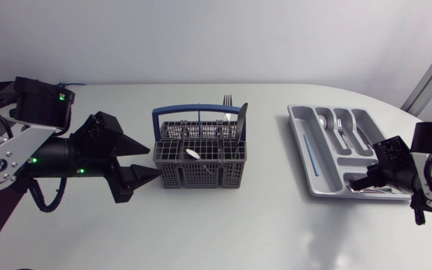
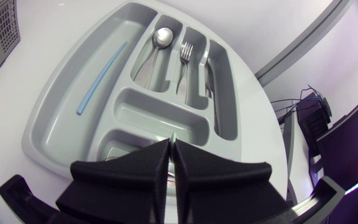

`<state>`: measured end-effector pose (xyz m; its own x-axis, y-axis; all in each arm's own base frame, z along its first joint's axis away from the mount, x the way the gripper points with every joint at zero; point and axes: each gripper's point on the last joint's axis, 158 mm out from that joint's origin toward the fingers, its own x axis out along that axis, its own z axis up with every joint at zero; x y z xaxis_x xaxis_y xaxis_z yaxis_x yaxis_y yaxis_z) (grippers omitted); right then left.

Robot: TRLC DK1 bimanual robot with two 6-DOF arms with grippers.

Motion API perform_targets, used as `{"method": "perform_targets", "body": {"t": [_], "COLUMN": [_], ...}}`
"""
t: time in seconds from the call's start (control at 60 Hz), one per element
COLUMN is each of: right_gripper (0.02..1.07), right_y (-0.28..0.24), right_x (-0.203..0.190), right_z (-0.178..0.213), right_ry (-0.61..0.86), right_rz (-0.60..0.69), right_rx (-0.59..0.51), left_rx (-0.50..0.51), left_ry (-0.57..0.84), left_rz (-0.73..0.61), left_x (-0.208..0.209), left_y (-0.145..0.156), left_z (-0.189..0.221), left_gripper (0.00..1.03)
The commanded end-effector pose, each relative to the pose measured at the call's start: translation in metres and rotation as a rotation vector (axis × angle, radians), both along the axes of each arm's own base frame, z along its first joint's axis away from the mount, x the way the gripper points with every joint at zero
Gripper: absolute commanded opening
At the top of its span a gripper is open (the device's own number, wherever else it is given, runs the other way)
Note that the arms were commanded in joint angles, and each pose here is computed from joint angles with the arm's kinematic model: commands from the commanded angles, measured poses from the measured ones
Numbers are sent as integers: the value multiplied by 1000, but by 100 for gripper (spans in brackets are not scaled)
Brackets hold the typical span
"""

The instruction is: Unload the cutlery basket into the drawer organizer.

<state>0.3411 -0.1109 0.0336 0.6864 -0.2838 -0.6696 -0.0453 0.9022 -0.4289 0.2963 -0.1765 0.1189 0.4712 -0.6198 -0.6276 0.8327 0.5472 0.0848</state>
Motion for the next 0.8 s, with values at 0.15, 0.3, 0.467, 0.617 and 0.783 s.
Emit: {"method": "perform_targets", "body": {"t": [0.15, 0.3, 0.467, 0.617, 0.783], "right_gripper": [45, 71, 88, 95, 95], "right_y": [-7, -6, 0, 9, 32], "right_x": [-11, -12, -14, -15, -20], "right_z": [-31, -20, 3, 21, 32], "right_ry": [81, 62, 28, 1, -7], "right_rz": [-4, -3, 4, 13, 46], "right_rx": [-23, -33, -37, -28, 9], "left_rx": [-6, -9, -9, -4, 8], "left_ry": [-14, -23, -46, -59, -103], "left_rz": [10, 9, 5, -19, -62], "left_x": [1, 2, 5, 4, 5], "left_y": [3, 2, 1, -4, -11], "left_z": [6, 10, 16, 19, 31], "left_gripper": [81, 81, 81, 81, 81]}}
